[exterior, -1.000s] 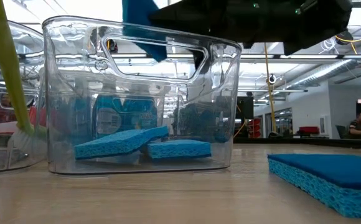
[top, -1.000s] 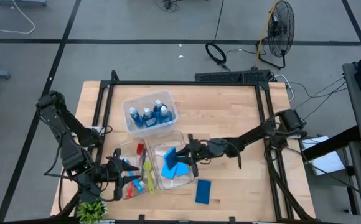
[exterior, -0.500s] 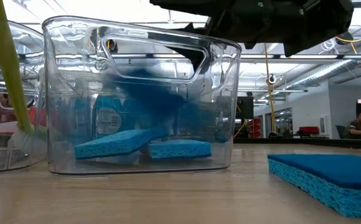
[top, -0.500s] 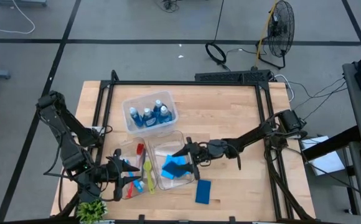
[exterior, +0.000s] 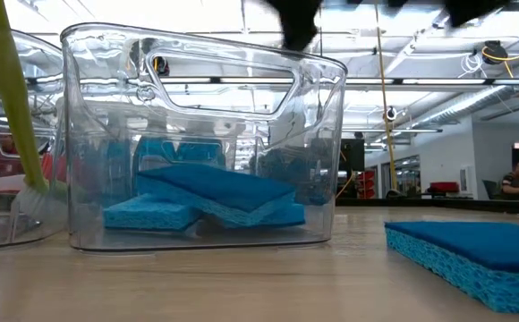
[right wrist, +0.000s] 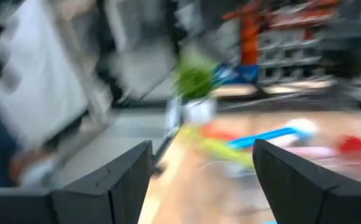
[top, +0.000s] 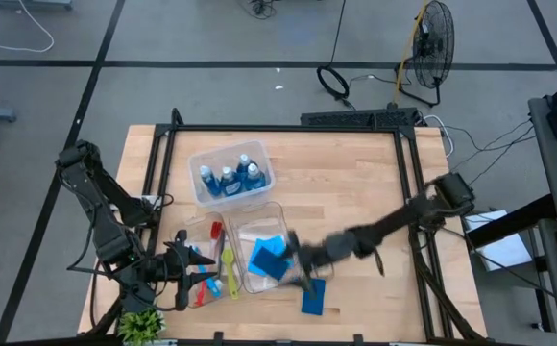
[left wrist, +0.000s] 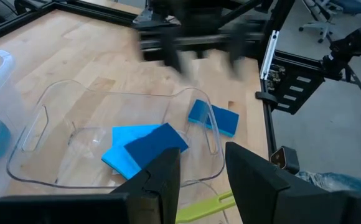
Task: Pick & Place Kitchen Sink Supplies
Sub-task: Put the blue sponge wipe into the right transparent bin
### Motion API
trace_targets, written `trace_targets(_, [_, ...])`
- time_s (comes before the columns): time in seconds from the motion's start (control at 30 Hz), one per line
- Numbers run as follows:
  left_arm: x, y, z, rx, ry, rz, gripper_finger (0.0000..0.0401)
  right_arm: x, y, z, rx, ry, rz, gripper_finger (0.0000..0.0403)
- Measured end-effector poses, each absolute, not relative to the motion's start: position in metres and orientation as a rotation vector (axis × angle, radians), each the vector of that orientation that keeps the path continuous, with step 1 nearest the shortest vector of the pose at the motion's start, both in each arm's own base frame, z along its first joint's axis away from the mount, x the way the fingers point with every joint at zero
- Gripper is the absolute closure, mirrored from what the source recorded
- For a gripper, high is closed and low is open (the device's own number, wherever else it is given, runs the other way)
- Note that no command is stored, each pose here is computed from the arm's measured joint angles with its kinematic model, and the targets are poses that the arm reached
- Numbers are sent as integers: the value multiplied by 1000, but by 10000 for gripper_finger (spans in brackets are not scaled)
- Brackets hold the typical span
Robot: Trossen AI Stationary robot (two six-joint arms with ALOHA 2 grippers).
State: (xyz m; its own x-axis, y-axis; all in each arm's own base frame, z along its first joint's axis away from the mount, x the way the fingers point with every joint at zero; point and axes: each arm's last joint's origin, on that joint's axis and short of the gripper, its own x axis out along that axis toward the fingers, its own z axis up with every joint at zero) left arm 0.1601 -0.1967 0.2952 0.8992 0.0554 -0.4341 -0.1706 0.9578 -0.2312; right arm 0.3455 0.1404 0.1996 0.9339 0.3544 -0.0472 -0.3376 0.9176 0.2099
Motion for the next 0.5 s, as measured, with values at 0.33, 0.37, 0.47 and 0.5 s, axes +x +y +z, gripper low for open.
trace_targets(0.33, [160, -197, 295, -268, 439, 119, 269, 306, 243, 205, -124, 614, 212, 140])
trace_targets(0.37, [160, -197, 295, -269, 438, 118, 270, 301, 246, 201, -97, 641, 199, 140])
trace_targets(0.47, [160, -197, 295, -269, 439, 119, 269, 289, 251, 193, 29, 667, 163, 140])
trace_targets(0.5, [160, -197, 295, -269, 438, 119, 270, 285, 251, 188, 51, 684, 150, 141])
